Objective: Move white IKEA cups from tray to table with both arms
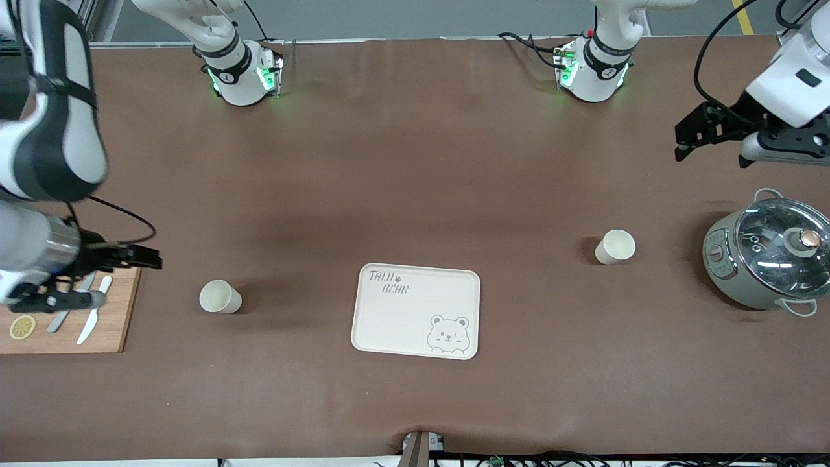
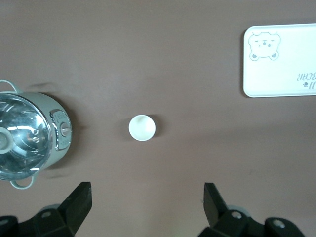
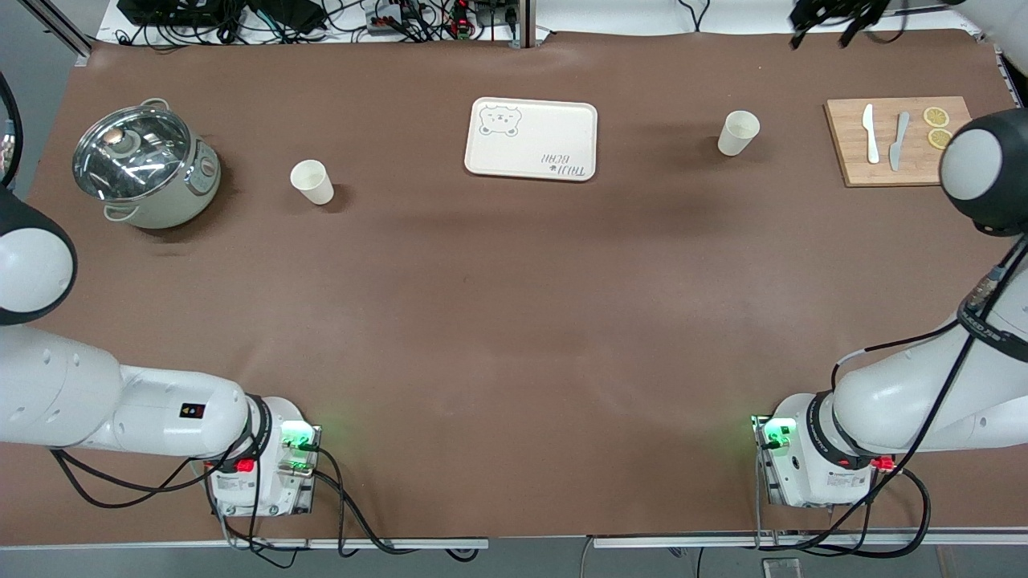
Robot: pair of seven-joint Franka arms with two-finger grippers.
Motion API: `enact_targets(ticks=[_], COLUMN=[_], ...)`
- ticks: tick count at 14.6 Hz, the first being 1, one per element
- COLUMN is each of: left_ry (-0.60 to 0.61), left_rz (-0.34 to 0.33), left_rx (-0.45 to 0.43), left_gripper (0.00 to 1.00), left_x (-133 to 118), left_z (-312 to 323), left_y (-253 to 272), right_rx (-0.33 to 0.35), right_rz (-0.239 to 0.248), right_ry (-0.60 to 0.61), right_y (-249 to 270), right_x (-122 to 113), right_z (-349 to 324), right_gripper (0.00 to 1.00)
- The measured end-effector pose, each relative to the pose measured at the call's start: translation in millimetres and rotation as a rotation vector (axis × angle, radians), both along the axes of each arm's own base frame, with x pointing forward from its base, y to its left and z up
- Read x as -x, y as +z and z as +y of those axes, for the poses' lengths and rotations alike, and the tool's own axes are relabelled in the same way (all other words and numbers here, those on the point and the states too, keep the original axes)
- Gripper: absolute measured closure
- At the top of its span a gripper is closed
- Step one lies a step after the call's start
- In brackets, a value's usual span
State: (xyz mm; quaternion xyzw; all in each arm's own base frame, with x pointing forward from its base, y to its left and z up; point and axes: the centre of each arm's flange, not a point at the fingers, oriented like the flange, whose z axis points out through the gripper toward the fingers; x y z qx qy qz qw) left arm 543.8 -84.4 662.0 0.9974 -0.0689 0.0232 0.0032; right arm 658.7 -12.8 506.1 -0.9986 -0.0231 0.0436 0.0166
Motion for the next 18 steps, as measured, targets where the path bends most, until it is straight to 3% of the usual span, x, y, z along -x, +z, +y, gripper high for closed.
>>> enact_targets(ticks=[5,10,18], left_ry=[-0.036,0.029,-0.017], left_rz=[0.009,0.013,0.042], left_rx=[-0.002,0.003,-0.004], left_gripper=[0.0,0.0,0.0], left_x=[-10.3,-12.5,-9.7], left_z=[-1.6,-9.9,-15.1], left_y=[-14.9,-19.2,-23.7], right_rx=[0.011,0.012,0.01], right_rz=[0.001,-0.001,0.006], right_ry=[-0.023,-0.056,-0.074], right_y=[74.4,119.4,117.5], right_x=[43.3,78.7,83.1], right_z=[-26.0,-44.4,-58.5], right_gripper=[0.0,0.0,0.0])
